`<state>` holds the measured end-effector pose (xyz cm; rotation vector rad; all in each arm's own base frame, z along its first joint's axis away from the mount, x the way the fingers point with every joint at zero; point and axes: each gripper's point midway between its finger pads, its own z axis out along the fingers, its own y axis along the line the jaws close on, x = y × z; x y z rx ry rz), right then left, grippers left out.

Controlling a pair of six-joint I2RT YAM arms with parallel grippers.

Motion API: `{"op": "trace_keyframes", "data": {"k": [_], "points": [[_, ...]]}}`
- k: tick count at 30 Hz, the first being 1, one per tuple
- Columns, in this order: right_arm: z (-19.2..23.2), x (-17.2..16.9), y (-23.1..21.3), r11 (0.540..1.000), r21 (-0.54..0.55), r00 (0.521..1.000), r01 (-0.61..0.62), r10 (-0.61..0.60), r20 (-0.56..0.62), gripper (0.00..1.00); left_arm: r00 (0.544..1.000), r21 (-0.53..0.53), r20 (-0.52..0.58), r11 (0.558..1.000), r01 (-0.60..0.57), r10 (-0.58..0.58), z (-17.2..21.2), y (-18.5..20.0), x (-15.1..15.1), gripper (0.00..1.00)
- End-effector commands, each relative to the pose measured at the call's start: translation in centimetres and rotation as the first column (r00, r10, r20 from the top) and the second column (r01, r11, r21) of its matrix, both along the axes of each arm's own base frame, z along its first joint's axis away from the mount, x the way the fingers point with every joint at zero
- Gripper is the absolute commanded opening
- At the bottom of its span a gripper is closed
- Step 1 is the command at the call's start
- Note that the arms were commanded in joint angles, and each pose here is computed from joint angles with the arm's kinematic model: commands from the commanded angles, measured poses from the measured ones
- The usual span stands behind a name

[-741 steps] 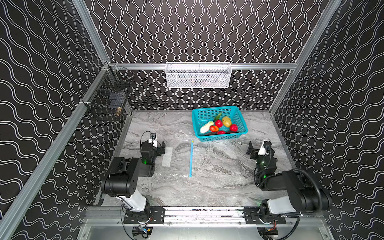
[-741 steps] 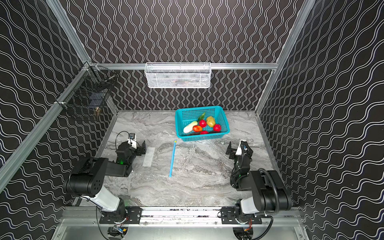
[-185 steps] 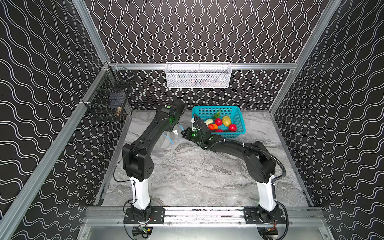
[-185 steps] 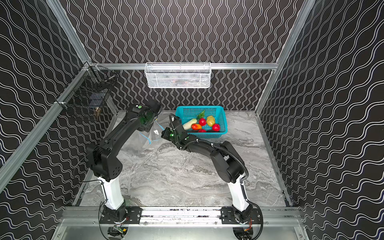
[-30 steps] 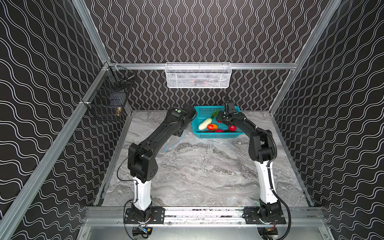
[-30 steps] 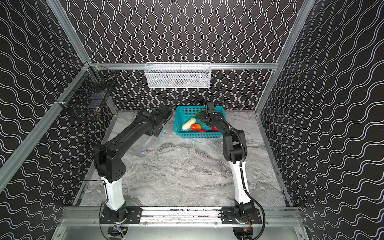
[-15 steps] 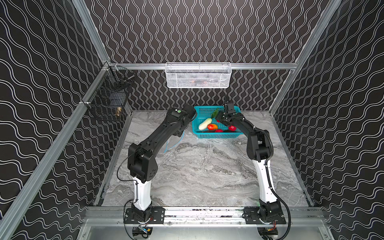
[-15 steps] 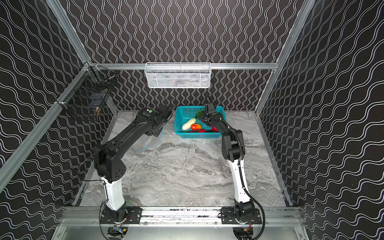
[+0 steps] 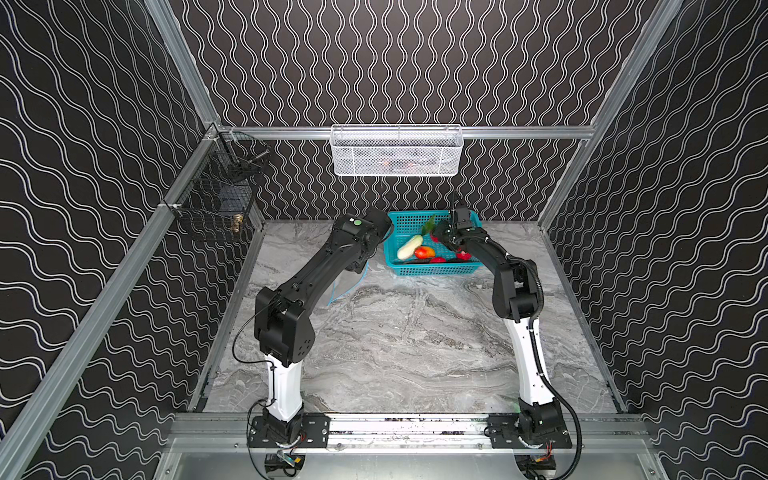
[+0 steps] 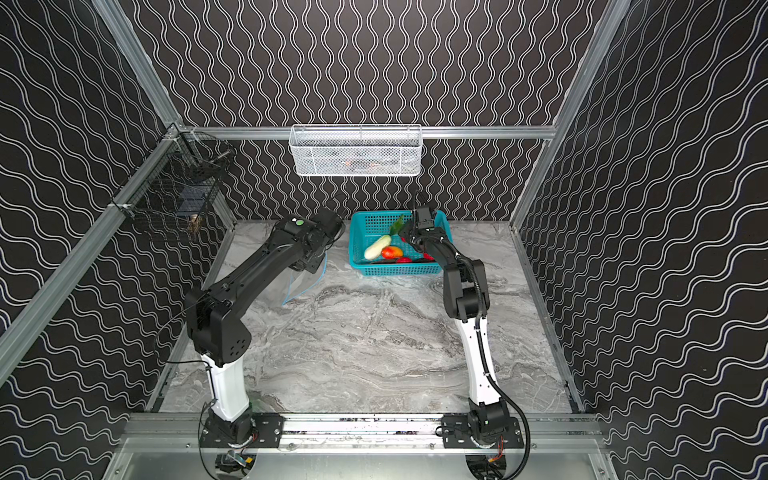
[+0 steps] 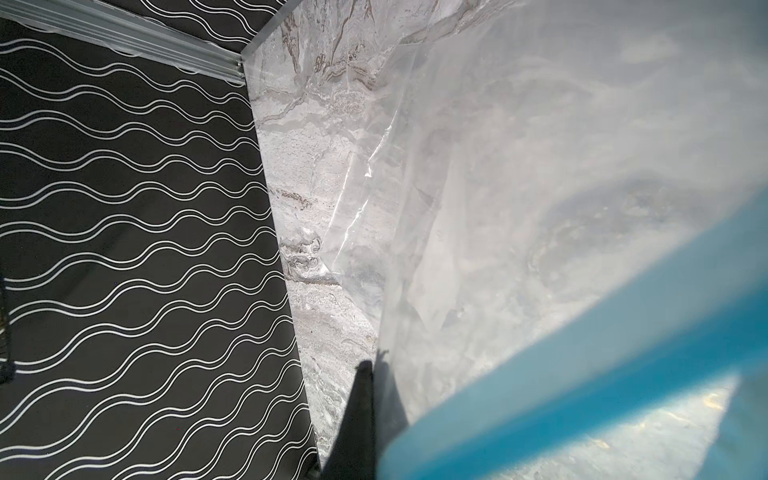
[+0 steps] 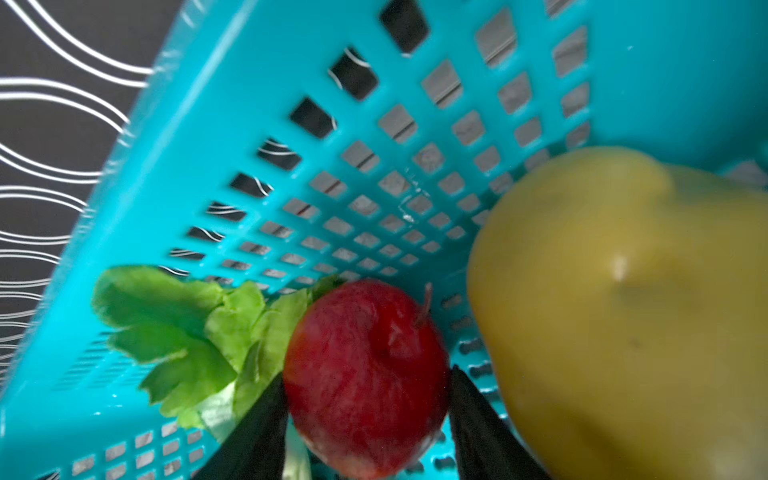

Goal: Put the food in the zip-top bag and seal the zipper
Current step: 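Close the right gripper on the red apple and lift it from the basket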

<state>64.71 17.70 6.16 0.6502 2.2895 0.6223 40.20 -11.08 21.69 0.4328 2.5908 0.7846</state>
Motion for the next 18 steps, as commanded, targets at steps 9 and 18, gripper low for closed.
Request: {"op": "trace_keyframes", "data": {"k": [9,18], "points": [[2.5,-1.0,0.0,0.998,0.062,0.998,0.017,-0.021,0.060,0.46,1.000,-0.007,0.010,1.000,-0.008,0.008,0.3,0.0,0.0,0.00],[6.3,-2.8,-0.1,0.995,0.101,0.991,-0.009,-0.005,0.130,0.44,1.000,-0.012,0.008,1.000,-0.006,0.006,0.3,0.0,-0.1,0.00]]}}
